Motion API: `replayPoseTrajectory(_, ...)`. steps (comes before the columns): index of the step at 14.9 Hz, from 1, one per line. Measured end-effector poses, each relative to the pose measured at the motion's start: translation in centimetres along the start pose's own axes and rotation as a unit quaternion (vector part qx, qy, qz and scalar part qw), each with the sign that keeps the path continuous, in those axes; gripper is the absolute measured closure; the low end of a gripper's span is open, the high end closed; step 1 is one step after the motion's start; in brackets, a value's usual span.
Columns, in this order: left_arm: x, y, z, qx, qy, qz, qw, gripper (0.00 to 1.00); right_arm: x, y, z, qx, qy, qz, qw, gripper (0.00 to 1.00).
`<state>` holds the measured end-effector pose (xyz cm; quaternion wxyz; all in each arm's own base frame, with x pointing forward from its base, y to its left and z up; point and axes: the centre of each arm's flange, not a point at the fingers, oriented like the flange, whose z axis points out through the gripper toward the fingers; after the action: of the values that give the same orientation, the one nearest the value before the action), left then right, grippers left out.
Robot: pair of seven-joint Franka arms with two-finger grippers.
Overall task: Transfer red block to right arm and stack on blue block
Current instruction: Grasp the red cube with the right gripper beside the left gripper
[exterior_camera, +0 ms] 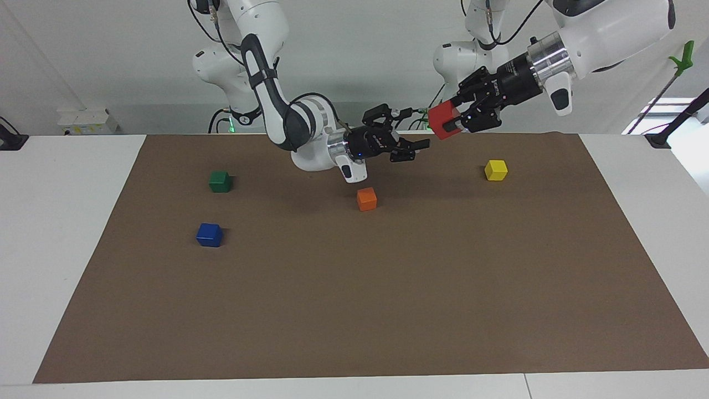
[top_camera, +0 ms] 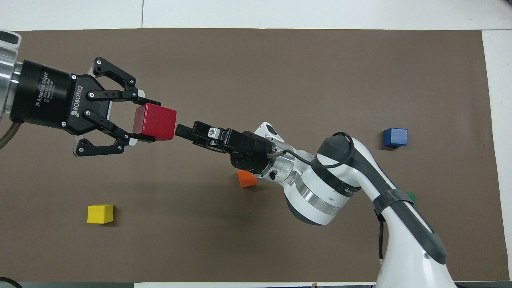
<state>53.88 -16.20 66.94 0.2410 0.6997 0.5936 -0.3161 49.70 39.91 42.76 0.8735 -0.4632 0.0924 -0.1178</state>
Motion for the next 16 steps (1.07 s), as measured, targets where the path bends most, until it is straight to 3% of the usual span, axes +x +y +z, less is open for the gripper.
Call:
replayPoseTrajectory(10,-0.9,-0.1,0.7,0.003,0.000,0.001,1.000,0.46,-0.4,-0.3,2.8,0.006,0.005,-0.002,1.000,0.00)
replayPoseTrajectory(11,-0.9,-0.1,0.7,0.003,0.000,0.001,1.000,0.46,-0.4,-0.2,2.8,0.006,0.005,-0.002,1.000,0.07)
replayPoseTrajectory(14,-0.9,-0.1,0.7,0.002,-0.001,0.004,1.000,0.46,-0.8,-0.1,3.1,0.012,0.010,0.007,1.000,0.42)
replayPoseTrajectory(16,-0.8,-0.1,0.5,0.000,-0.001,0.004,1.000,0.46,-0.8,-0.1,3.4,0.011,0.012,0.009,1.000,0.42)
